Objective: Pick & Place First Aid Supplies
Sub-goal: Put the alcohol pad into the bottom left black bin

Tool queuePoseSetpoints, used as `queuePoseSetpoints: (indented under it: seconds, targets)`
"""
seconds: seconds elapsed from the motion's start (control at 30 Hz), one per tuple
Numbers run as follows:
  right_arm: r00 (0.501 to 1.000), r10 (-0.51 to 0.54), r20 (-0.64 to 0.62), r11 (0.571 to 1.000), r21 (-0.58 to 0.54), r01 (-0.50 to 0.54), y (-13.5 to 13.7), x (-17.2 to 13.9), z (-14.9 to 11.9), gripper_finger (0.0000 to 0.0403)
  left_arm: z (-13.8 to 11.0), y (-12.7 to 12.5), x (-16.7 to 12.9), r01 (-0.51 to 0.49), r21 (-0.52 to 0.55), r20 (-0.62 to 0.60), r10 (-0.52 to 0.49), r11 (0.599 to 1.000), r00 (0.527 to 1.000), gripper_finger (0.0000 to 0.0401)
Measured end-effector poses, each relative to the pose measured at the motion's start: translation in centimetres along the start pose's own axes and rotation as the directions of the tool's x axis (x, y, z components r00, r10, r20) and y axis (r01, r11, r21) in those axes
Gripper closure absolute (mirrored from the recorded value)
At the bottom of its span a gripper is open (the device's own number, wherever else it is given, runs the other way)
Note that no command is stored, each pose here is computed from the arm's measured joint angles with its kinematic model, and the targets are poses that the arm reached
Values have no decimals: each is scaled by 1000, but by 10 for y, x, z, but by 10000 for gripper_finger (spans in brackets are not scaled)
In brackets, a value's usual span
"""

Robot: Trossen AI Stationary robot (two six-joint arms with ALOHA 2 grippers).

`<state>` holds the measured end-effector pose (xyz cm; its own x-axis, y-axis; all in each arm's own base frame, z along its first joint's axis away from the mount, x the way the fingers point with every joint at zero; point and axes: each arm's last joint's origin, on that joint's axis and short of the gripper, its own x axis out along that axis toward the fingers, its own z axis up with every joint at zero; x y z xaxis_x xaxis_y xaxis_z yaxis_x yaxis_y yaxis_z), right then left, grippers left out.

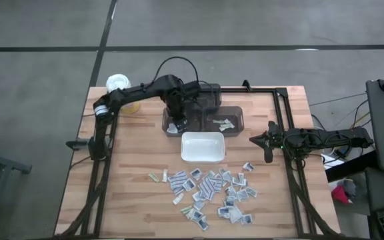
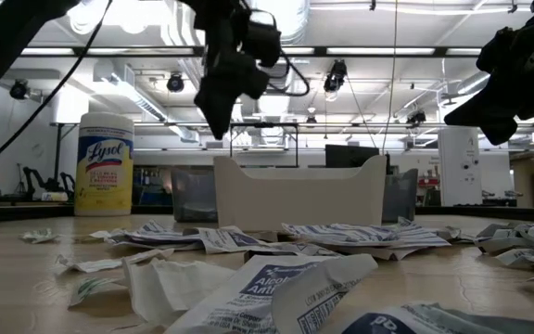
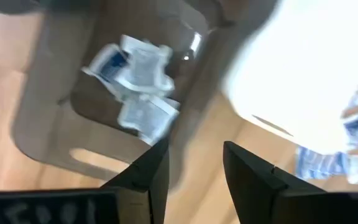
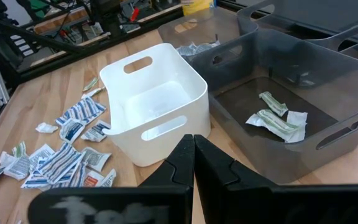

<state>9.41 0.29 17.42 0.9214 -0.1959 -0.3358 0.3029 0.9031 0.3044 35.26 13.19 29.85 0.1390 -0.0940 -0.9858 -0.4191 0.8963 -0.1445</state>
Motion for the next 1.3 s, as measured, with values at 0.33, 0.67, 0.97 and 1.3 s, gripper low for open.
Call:
queuePoseSetpoints:
  seconds: [0.33,0.67,0.97,1.3]
  targets:
    - [1000,0,1,1000,0,0,0,0,0,394,-30,-81,-13,30,-7,11,-29,1000,1000,259]
    - [1000,0,1,1000,0,0,0,0,0,394,-63,-163,-5,73,-11,13,-73,997,997,259]
    - [1000,0,1,1000,0,0,0,0,0,394,-81,-227,-3,224,12,188,-222,975,957,259]
    - [1000,0,1,1000,0,0,0,0,0,394,-93,-257,13,274,-26,301,-254,961,919,259]
